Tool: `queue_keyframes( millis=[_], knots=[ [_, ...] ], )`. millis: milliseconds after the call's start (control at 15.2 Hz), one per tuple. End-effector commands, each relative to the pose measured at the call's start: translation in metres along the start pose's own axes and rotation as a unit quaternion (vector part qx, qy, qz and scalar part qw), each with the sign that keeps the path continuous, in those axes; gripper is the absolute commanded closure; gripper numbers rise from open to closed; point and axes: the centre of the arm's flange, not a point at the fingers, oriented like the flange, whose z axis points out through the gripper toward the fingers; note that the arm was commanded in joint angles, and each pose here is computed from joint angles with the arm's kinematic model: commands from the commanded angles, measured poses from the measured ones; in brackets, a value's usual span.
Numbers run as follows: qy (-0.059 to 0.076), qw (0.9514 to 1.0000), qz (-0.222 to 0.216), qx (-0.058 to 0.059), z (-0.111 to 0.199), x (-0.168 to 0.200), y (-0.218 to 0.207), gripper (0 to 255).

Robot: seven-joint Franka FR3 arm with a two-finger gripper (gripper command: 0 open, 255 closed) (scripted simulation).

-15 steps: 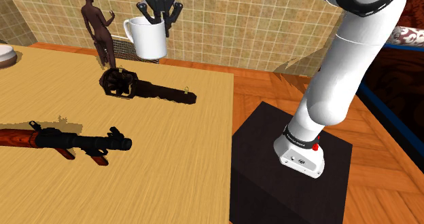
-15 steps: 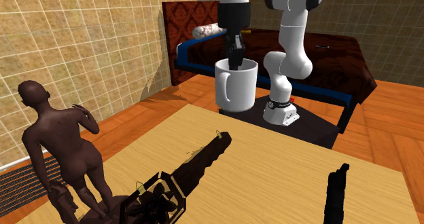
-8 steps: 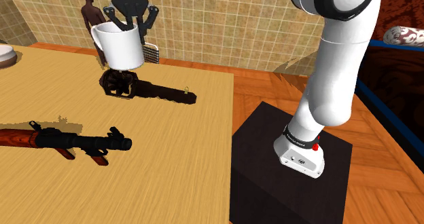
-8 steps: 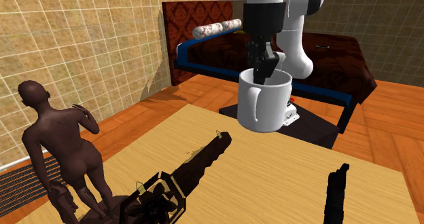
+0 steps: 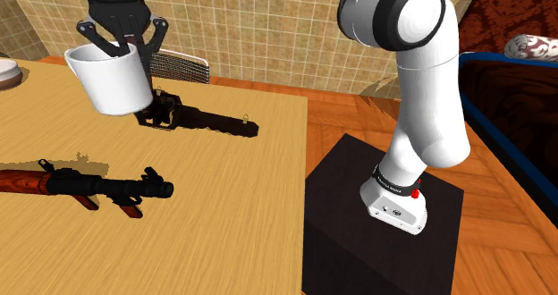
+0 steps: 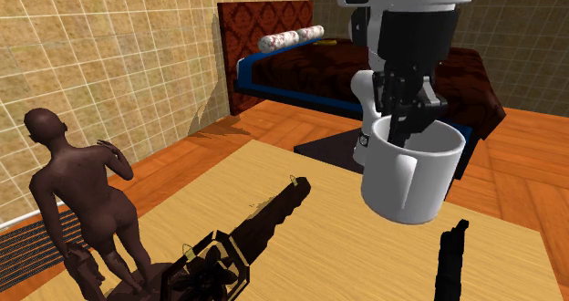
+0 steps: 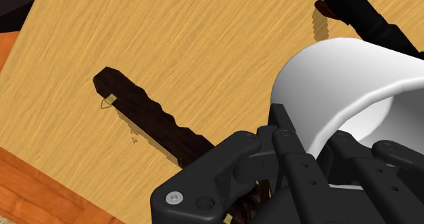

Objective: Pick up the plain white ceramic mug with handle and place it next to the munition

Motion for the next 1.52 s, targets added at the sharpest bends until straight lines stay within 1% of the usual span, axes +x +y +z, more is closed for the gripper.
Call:
queue_keyframes(
  millis=[0, 1452],
  knots=[
    [0.001, 1.0, 0.0, 0.001, 0.01, 0.0, -0.004, 255],
    [0.001, 1.0, 0.0, 0.001, 0.127, 0.004, -0.003, 255]
  ],
)
